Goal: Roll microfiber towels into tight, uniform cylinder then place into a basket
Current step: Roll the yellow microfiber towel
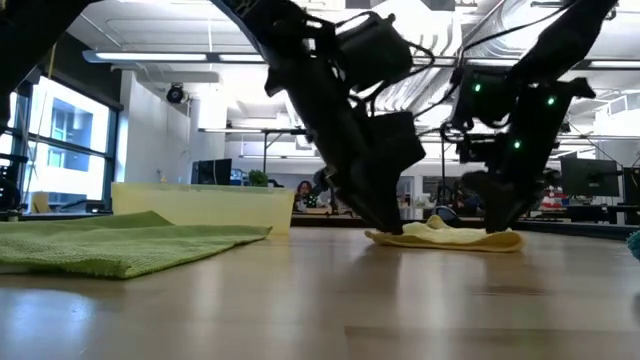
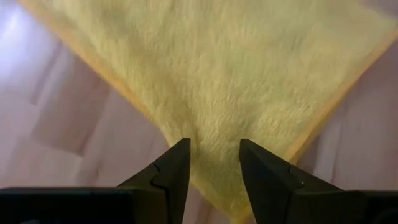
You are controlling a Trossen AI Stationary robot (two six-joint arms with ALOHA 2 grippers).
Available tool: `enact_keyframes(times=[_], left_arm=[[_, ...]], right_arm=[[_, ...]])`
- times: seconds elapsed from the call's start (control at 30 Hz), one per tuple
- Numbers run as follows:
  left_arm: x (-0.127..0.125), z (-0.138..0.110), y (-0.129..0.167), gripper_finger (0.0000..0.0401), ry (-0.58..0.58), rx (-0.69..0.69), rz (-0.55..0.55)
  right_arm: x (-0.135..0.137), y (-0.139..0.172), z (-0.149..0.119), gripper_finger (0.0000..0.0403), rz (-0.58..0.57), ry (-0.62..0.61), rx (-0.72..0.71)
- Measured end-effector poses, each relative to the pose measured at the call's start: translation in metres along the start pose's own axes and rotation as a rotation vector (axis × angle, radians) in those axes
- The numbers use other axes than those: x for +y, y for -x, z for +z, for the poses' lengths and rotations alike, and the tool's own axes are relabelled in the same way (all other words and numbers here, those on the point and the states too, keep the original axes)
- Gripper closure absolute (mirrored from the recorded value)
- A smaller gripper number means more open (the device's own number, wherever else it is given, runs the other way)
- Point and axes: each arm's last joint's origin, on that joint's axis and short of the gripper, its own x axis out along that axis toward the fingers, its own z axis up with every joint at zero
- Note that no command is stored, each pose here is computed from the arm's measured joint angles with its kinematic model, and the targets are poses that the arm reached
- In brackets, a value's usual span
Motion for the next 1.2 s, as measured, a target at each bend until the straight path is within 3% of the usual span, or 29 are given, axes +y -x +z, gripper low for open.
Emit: enact_keyframes(times=[0.13, 0.3, 0.63, 0.73, 0.87, 1.03, 1.2], left_arm=[[-0.008, -0.005, 0.000, 0.0272, 0.043, 0.006, -0.043], [-0.022, -0.009, 0.000, 0.0272, 0.033, -0.017, -0.104], [-0.030, 0.012, 0.017, 0.0272, -0.171, -0.079, -0.094], [-0.030, 0.017, 0.021, 0.0272, -0.289, -0.077, -0.092], [-0.029, 0.016, 0.023, 0.0272, -0.533, -0.043, -0.082], [-0.029, 0.012, 0.023, 0.0272, -0.807, -0.023, -0.077], [-0.028, 0.008, 0.023, 0.0272, -1.037, 0.008, -0.089]], right_arm=[[0.001, -0.014, 0.008, 0.0287, -0.033, -0.002, -0.037], [0.003, -0.020, 0.018, 0.0287, -0.048, 0.103, -0.134], [0.005, 0.024, 0.012, 0.0287, 0.212, 0.220, -0.128], [0.007, 0.040, 0.004, 0.0287, 0.328, 0.332, -0.111], [0.014, 0.057, -0.010, 0.0287, 0.461, 0.588, -0.118], [0.023, 0.067, -0.027, 0.0286, 0.500, 0.805, -0.123], [0.030, 0.073, -0.042, 0.0267, 0.524, 0.942, -0.121]])
